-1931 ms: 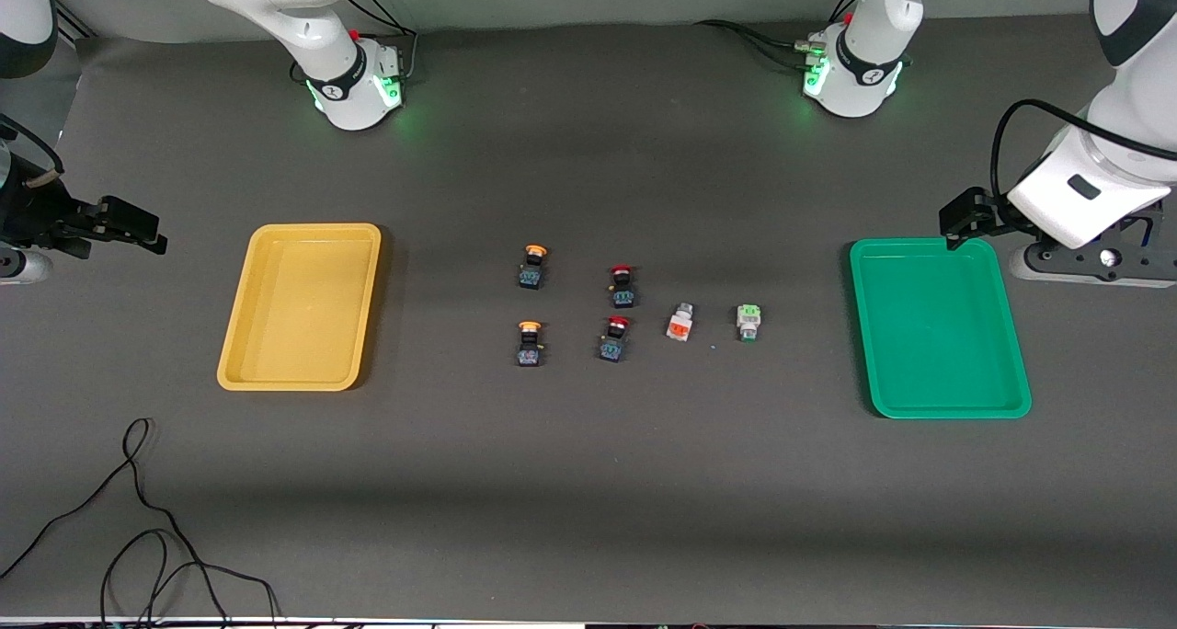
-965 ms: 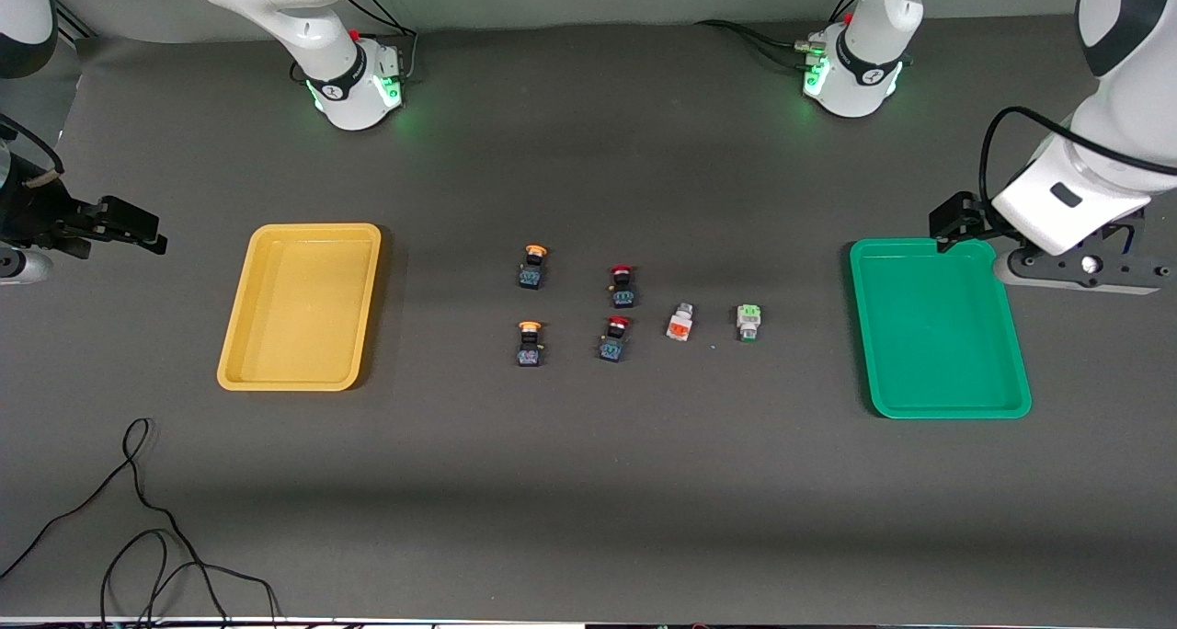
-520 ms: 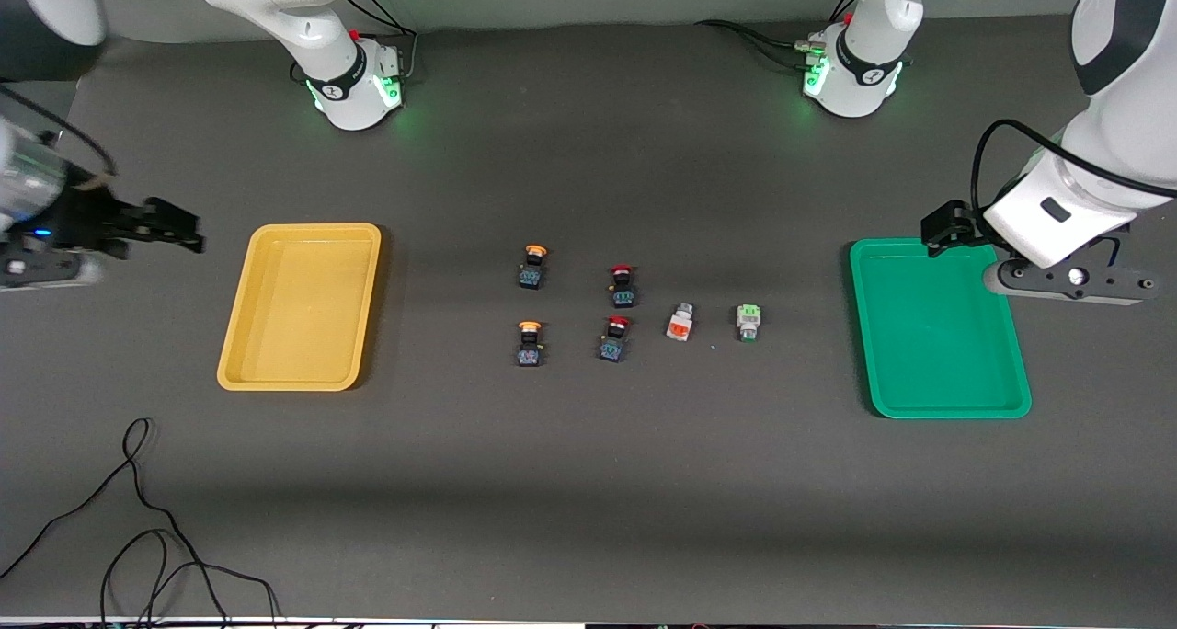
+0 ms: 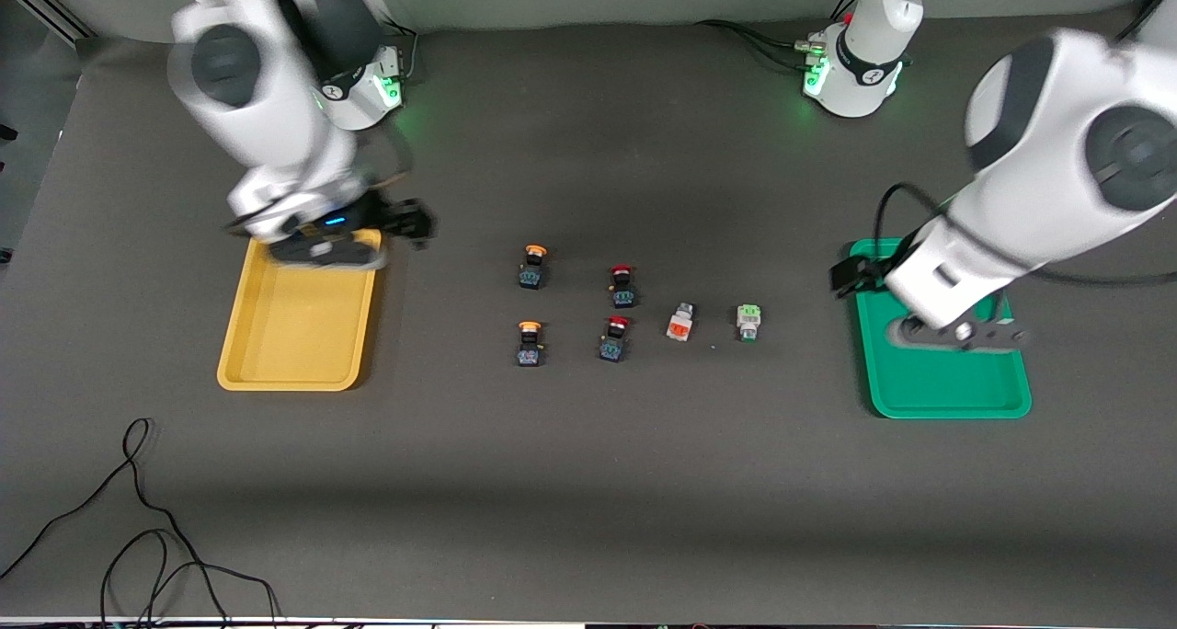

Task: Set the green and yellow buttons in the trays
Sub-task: 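Lower both grippers onto the green button and a yellow-capped button, then close both grippers on the green and yellow-capped buttons and lift, then carry the buttons with both grippers over the green and yellow trays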

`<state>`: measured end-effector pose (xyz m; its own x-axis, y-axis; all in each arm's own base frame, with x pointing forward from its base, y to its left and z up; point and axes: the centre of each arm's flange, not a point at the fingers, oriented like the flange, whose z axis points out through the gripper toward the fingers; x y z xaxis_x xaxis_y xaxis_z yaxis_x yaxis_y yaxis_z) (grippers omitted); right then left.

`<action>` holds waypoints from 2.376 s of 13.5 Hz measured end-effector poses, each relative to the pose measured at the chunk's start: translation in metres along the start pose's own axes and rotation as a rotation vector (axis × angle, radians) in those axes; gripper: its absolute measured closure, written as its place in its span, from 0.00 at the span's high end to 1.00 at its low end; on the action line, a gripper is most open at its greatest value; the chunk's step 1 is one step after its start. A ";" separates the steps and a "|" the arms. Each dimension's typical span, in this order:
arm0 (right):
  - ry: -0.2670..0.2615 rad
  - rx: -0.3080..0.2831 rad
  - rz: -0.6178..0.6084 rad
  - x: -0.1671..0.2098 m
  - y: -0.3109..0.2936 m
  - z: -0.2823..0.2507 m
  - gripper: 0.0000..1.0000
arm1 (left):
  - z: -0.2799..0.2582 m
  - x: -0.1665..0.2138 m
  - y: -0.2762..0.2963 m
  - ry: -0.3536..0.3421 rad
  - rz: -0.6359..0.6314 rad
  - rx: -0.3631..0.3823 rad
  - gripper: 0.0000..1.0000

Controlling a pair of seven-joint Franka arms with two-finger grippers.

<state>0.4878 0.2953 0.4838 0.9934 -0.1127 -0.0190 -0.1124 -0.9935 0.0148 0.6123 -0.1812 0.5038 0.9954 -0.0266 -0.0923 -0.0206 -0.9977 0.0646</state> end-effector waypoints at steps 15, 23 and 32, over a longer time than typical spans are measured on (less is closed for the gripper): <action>0.132 0.078 0.088 -0.065 -0.086 0.282 1.00 | 0.297 -0.004 0.056 -0.100 -0.010 0.024 0.92; 0.136 0.073 0.081 -0.064 -0.088 0.310 0.40 | 0.341 -0.052 0.063 -0.042 0.057 0.031 0.87; 0.047 -0.098 -0.004 -0.001 -0.092 0.128 0.40 | 0.243 -0.043 0.050 -0.025 0.019 0.061 0.41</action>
<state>0.4944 0.3849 0.3548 0.9940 -0.1053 0.0277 -0.1078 -0.9877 0.1131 0.5460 -0.2452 0.2697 0.9921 -0.0467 -0.1168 -0.0463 -0.9989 0.0062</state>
